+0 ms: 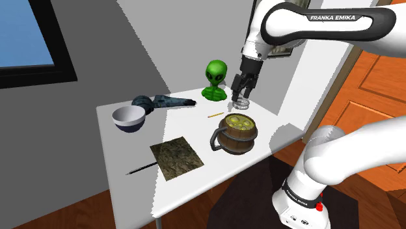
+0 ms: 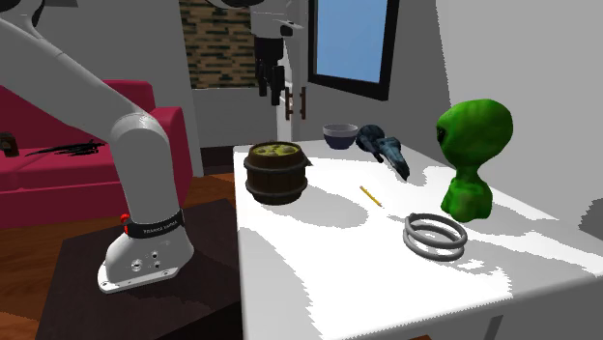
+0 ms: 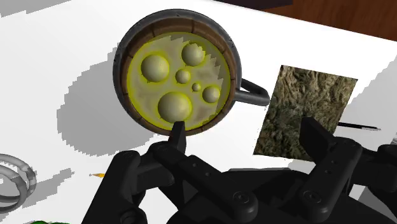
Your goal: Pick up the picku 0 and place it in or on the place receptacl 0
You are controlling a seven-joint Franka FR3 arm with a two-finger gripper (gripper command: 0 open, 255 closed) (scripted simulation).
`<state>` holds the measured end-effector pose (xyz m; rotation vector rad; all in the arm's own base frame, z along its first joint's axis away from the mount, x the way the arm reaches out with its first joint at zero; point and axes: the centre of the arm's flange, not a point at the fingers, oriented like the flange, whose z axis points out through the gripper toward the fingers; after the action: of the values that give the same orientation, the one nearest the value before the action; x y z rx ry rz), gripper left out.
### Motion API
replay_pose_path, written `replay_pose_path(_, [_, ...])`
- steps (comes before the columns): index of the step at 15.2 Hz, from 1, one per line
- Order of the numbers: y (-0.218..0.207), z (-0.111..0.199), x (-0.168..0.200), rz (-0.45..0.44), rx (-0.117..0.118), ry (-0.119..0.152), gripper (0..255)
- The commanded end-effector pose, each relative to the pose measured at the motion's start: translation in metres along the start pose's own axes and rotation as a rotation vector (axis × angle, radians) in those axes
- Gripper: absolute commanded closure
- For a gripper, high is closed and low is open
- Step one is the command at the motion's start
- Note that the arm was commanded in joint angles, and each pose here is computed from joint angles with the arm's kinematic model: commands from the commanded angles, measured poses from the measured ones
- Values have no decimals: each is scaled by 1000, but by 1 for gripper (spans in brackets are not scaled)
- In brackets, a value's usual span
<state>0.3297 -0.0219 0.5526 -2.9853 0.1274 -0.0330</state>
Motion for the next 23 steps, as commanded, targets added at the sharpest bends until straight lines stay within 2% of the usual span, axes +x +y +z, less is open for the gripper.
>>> replay_pose_path(1, [0, 0, 0, 0, 0, 0, 0])
replay_pose_path(23, [235, 94, 131, -13, -69, -55, 0])
